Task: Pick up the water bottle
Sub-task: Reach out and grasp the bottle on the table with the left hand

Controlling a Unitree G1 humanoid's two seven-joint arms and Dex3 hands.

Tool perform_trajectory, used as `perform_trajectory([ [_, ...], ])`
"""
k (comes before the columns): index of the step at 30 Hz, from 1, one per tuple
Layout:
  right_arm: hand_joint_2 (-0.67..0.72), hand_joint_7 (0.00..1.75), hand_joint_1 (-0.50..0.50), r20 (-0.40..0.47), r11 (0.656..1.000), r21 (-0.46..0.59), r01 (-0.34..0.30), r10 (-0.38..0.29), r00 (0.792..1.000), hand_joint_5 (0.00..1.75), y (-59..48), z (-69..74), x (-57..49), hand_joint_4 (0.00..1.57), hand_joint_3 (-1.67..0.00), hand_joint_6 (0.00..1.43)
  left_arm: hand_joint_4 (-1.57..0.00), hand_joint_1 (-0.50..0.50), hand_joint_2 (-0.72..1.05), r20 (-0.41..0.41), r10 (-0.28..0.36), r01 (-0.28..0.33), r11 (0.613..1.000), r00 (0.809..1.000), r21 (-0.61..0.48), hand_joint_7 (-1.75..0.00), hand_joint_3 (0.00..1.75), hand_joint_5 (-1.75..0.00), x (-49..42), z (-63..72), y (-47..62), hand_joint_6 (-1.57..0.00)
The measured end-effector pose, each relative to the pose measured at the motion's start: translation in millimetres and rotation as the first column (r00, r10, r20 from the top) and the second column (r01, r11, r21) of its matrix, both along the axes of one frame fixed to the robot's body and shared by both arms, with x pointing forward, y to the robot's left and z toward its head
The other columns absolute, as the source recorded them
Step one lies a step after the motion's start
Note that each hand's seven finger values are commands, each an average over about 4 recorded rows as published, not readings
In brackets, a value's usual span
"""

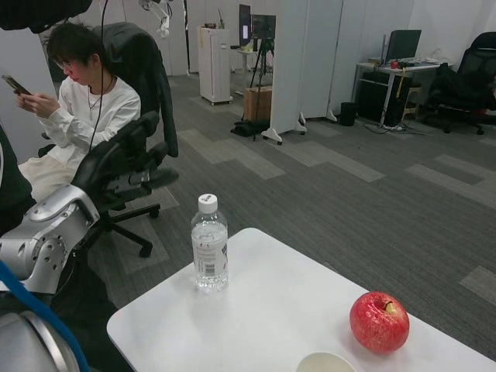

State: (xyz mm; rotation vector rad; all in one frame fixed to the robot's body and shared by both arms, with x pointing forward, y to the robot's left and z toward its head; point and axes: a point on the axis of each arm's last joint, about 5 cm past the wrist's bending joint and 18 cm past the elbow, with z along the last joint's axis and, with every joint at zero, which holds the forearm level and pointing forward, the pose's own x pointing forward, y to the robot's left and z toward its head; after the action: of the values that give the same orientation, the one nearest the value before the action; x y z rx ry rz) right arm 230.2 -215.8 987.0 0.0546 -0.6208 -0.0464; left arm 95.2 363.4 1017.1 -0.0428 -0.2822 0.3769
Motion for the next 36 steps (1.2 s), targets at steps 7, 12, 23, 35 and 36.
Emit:
perform_trajectory([
  [7,-0.29,0.0,-0.46,-0.022,1.0,0.003,0.003,-0.003,1.0,0.0,0.0,-3.8,1.7,0.0,0.0,0.0,0.0,-0.5,-0.64,-0.033,0.033,-0.032,0.999,0.999,0.038,0.0,0.09,0.0,4.6,-11.3,-1.2,0.0],
  [12,-0.29,0.0,-0.46,-0.03,1.0,0.006,0.004,-0.004,1.0,0.0,0.7,-4.9,3.3,0.0,0.0,0.0,0.0,-0.5,-0.64,-0.063,0.057,-0.053,0.996,0.996,0.067,0.0,0.09,0.0,5.3,-17.2,-0.7,0.0],
  [23,-0.29,0.0,-0.46,-0.051,1.0,0.02,-0.013,0.014,0.999,0.0,6.9,-8.2,10.0,0.0,0.0,0.0,0.0,-0.5,-0.64,-0.167,0.053,-0.041,0.996,0.984,0.077,0.0,0.09,0.0,16.3,-38.5,-6.4,0.0],
  [35,-0.26,0.0,-0.46,-0.048,1.0,0.023,-0.014,0.015,0.999,0.0,7.6,-8.1,10.6,0.0,0.0,0.0,0.0,-0.5,-0.64,-0.263,-0.053,0.066,0.997,0.963,0.04,0.0,0.09,0.0,42.9,-60.7,-19.4,0.0],
  [36,-0.26,0.0,-0.46,-0.046,1.0,0.023,-0.013,0.014,0.999,0.0,7.6,-8.1,10.5,0.0,0.0,0.0,0.0,-0.5,-0.64,-0.272,-0.066,0.078,0.996,0.96,0.032,0.0,0.09,0.0,45.3,-63.4,-21.1,0.0],
])
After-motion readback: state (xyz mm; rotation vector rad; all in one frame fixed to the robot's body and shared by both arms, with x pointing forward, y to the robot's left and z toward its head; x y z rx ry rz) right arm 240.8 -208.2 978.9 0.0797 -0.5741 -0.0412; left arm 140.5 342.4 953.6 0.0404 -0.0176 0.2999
